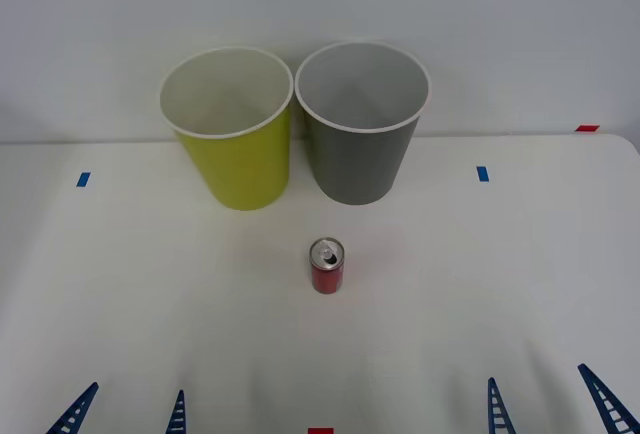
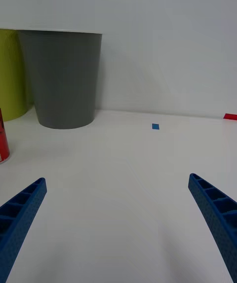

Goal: Put cans in the gray bin and PET bottles in the light green bin.

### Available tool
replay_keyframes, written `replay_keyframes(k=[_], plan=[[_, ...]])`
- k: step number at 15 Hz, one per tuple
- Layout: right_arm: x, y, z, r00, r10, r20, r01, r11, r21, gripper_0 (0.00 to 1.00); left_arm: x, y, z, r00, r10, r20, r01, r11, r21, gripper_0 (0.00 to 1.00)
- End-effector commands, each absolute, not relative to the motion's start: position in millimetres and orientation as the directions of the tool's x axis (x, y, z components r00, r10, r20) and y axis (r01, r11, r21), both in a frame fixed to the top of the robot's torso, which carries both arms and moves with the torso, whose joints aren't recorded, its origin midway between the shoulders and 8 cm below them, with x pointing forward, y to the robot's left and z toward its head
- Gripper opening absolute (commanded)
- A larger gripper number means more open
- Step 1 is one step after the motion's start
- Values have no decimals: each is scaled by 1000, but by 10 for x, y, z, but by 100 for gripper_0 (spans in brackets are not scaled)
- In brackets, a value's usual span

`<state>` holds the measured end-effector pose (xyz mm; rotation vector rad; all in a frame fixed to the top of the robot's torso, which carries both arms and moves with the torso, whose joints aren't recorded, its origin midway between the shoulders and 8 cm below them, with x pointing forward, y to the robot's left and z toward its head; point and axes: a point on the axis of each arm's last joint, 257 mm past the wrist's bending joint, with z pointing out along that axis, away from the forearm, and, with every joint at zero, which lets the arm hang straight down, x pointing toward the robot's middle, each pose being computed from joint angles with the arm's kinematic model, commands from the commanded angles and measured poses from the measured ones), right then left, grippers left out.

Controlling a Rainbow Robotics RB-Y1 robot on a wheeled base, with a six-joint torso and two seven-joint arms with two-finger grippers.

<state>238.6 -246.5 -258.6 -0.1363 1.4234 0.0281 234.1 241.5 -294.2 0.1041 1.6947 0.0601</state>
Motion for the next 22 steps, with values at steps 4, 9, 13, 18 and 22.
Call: replay_keyframes(k=[4,9,13,18,22], plan=[[2386,-2465,-2586,148,-62,-987,-101,992,-78,100,2341,2415,-2942,-124,104,-987,34,994,101,100],[2386,-2465,-2586,148,-62,-987,-101,992,-78,100,2341,2415,-2942,-124,104,-987,34,994,101,100],[2386,-2465,-2586,148,-62,-987,-101,992,-78,100,2341,2415,-2942,-124,104,-987,34,994,101,100],[2386,-2465,-2586,148,-62,-987,-101,992,-78,100,2341,2415,-2942,-124,104,-987,34,994,101,100],[2386,-2465,-2586,148,-62,-987,-101,992,-78,100,2341,2415,-2942,-124,104,-987,34,994,101,100]])
